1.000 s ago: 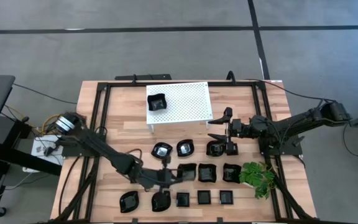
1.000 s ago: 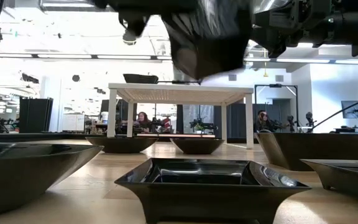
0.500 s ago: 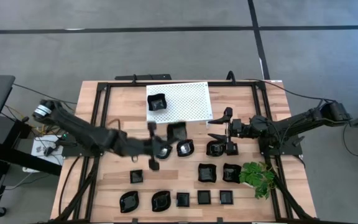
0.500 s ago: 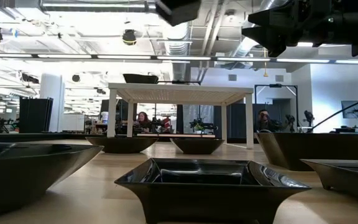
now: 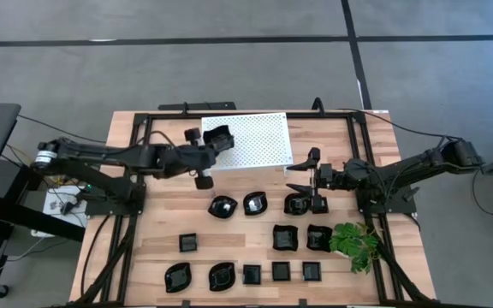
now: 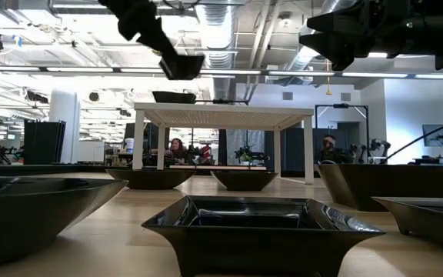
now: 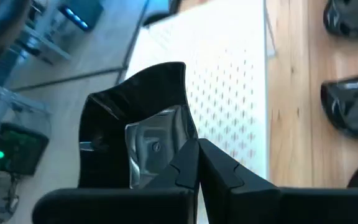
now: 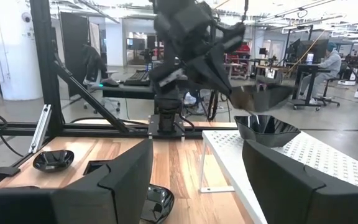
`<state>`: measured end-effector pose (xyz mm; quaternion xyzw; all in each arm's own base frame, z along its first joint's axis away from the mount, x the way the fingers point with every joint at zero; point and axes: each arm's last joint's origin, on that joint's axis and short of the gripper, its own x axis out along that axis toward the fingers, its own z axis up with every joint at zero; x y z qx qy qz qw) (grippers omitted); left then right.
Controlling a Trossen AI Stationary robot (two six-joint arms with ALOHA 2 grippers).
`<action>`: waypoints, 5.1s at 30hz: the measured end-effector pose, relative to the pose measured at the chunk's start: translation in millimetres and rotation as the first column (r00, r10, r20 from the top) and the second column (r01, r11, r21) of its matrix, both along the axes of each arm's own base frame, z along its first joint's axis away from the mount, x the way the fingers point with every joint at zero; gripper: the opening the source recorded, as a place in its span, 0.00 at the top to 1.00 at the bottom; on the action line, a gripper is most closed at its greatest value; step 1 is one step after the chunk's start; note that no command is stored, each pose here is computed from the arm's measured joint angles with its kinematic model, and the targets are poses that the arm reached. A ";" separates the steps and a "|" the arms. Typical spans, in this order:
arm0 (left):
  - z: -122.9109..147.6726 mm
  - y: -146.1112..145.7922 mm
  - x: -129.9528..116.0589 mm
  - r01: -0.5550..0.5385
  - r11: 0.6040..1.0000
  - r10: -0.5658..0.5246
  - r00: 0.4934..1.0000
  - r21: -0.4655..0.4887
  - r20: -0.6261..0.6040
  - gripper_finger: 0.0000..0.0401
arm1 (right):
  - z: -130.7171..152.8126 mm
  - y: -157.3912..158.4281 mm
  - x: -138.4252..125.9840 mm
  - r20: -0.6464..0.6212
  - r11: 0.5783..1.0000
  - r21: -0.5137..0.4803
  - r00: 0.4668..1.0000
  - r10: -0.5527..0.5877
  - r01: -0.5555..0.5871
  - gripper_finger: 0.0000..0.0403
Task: Pick & Place Mini shaped plates
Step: Stack the black distorted square plate on top of the black distorted square plate on the shelf
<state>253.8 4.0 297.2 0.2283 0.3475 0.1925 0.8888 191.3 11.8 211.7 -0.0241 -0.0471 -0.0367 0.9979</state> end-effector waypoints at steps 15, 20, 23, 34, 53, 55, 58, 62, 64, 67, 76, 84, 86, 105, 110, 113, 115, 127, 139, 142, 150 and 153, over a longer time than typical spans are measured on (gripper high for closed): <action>-31.6 13.1 -6.4 -0.024 1.000 0.024 0.994 0.002 -0.110 0.97 | -2.4 0.0 0.2 -0.024 1.000 -0.001 1.000 -0.001 0.001 0.39; -31.8 13.1 -6.3 -0.024 1.000 0.024 0.994 0.002 -0.107 0.97 | -2.4 -0.1 0.2 -0.024 1.000 -0.002 1.000 -0.002 0.001 0.39; -31.8 13.1 -6.3 -0.025 1.000 0.025 0.994 0.003 -0.107 0.93 | -2.3 -0.1 0.2 -0.024 1.000 -0.003 1.000 -0.002 0.002 0.39; -22.2 0.9 -1.8 -0.031 0.998 0.031 1.000 0.046 0.005 0.75 | -1.8 -0.1 0.2 -0.018 1.000 -0.003 1.000 -0.002 0.002 0.39; -21.6 -104.5 -7.3 0.265 0.880 -0.164 0.949 -0.395 0.271 0.74 | -1.5 -0.4 0.1 -0.015 1.000 -0.002 1.000 -0.004 0.004 0.39; -31.8 -117.1 -4.6 0.272 0.869 -0.182 0.953 -0.413 0.243 0.74 | -1.4 0.0 0.1 -0.014 1.000 0.001 1.000 -0.002 0.002 0.39; -47.9 -133.5 2.6 0.279 0.856 -0.198 0.955 -0.435 0.222 0.74 | -1.4 2.0 0.0 -0.014 1.000 0.014 1.000 0.016 -0.016 0.39; -69.2 -150.4 13.2 0.292 0.851 -0.223 0.954 -0.437 0.202 0.74 | 4.4 11.6 2.2 -0.008 0.990 0.003 0.990 0.140 -0.140 0.39; -78.3 -155.1 17.3 0.292 0.852 -0.231 0.955 -0.435 0.188 0.74 | 11.6 19.8 5.0 -0.015 0.978 0.000 0.978 0.207 -0.207 0.39; -87.8 -158.1 22.4 0.287 0.855 -0.231 0.957 -0.433 0.178 0.74 | 18.3 34.3 9.6 -0.103 0.963 0.001 0.957 0.270 -0.271 0.39; -84.0 -158.3 26.4 0.304 0.843 -0.219 0.948 -0.443 0.233 0.74 | 2.8 79.8 36.6 -0.468 0.943 0.072 0.824 0.321 -0.326 0.47; -80.9 -157.2 26.0 0.308 0.841 -0.217 0.945 -0.445 0.244 0.74 | -30.2 111.6 66.1 -0.700 0.951 0.184 0.646 0.305 -0.250 0.52; -81.0 -156.7 26.3 0.306 0.842 -0.215 0.946 -0.444 0.244 0.74 | -32.9 120.4 72.8 -0.745 0.960 0.151 0.611 0.268 -0.236 0.52; -80.6 -155.9 26.9 0.305 0.843 -0.213 0.945 -0.444 0.247 0.74 | -50.3 176.3 66.8 -0.948 0.994 0.087 0.301 0.104 -0.068 0.52; -80.2 -156.0 27.1 0.307 0.842 -0.212 0.945 -0.444 0.251 0.74 | -64.6 173.9 71.4 -0.961 0.997 0.059 0.266 0.071 -0.051 0.52; -80.0 -156.0 27.2 0.307 0.842 -0.212 0.944 -0.444 0.252 0.74 | -68.5 171.6 73.8 -0.965 0.997 0.046 0.255 0.060 -0.062 0.55; -79.8 -156.1 27.3 0.309 0.841 -0.212 0.944 -0.445 0.255 0.74 | -69.6 171.5 73.5 -0.967 0.996 0.035 0.248 0.054 -0.082 0.59; -73.3 -158.1 30.8 0.340 0.822 -0.199 0.923 -0.456 0.328 0.74 | -55.8 170.3 85.5 -0.953 0.994 0.050 0.294 0.075 -0.093 0.98; -70.2 -165.4 41.4 0.463 0.808 -0.299 0.855 -0.364 0.423 0.74 | -24.8 154.0 133.6 -0.820 0.986 0.165 0.557 0.136 0.003 0.99; -82.5 -170.5 48.2 0.502 0.795 -0.354 0.840 -0.340 0.412 0.72 | -23.6 154.0 135.5 -0.809 0.984 0.178 0.568 0.150 -0.007 0.99; -100.2 -174.4 54.6 0.505 0.805 -0.384 0.844 -0.312 0.374 0.63 | -29.5 158.0 125.0 -0.861 0.990 0.139 0.491 0.131 -0.021 0.96; -98.9 -174.3 54.5 0.506 0.804 -0.383 0.842 -0.312 0.380 0.61 | -36.0 162.7 122.4 -0.878 0.991 0.131 0.460 0.134 -0.037 0.88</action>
